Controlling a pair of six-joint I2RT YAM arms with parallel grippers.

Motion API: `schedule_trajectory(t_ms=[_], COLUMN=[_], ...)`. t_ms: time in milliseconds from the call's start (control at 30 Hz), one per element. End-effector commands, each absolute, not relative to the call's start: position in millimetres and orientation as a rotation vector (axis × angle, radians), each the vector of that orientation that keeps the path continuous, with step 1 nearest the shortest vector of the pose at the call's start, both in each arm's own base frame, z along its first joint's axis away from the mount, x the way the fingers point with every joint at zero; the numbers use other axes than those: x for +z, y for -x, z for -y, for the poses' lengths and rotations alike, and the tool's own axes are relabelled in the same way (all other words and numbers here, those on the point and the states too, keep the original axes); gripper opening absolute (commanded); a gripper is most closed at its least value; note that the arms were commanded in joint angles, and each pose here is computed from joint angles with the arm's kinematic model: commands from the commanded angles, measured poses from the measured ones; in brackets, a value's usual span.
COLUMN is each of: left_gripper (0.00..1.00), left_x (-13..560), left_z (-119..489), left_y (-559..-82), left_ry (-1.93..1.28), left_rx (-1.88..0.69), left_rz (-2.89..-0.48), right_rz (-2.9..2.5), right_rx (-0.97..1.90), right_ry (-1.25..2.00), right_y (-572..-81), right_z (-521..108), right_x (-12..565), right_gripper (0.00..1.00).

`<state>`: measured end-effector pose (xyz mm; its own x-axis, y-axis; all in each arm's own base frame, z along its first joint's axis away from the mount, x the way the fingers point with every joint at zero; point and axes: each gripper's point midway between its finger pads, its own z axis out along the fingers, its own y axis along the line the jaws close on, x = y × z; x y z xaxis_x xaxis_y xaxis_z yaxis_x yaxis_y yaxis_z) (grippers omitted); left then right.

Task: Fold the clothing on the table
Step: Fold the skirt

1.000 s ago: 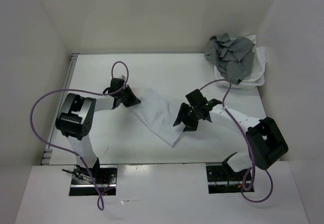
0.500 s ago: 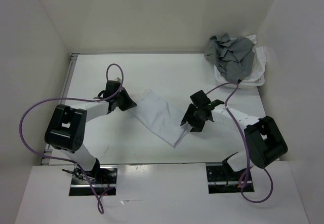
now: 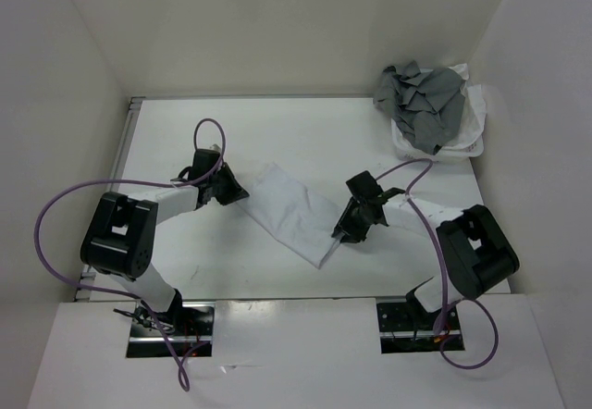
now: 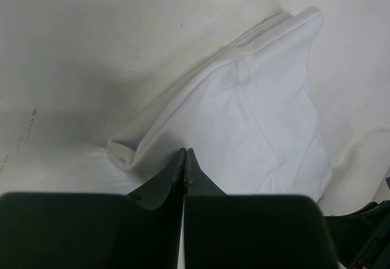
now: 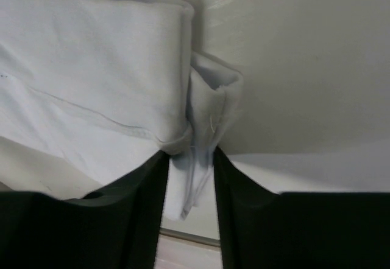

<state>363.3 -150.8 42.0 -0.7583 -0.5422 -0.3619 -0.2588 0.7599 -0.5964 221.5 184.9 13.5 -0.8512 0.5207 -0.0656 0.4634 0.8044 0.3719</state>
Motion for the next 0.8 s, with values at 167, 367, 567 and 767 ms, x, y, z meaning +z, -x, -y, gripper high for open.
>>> schedule_trajectory(t_ms=[167, 367, 567, 767], left_gripper=[0.00, 0.00, 0.00, 0.00], left_x=[62, 71, 101, 111], left_z=[152, 158, 195, 226], left_y=[-372, -377, -376, -374], left_ry=[0.574, 0.548, 0.398, 0.291], left_rx=[-0.728, -0.772, -0.922, -1.019], left_rz=[-2.377, -2.353, -2.297, -2.291], right_rz=[-2.730, -2.723, -2.640, -2.566], right_rx=[0.397, 0.369, 0.458, 0.582], right_ry=[-0.773, -0.741, -0.732, -0.785], right_y=[-242, -227, -209, -201], right_z=[-170, -157, -148, -151], right_x=[2, 27, 78, 114], right_gripper=[0.09, 0.00, 0.00, 0.00])
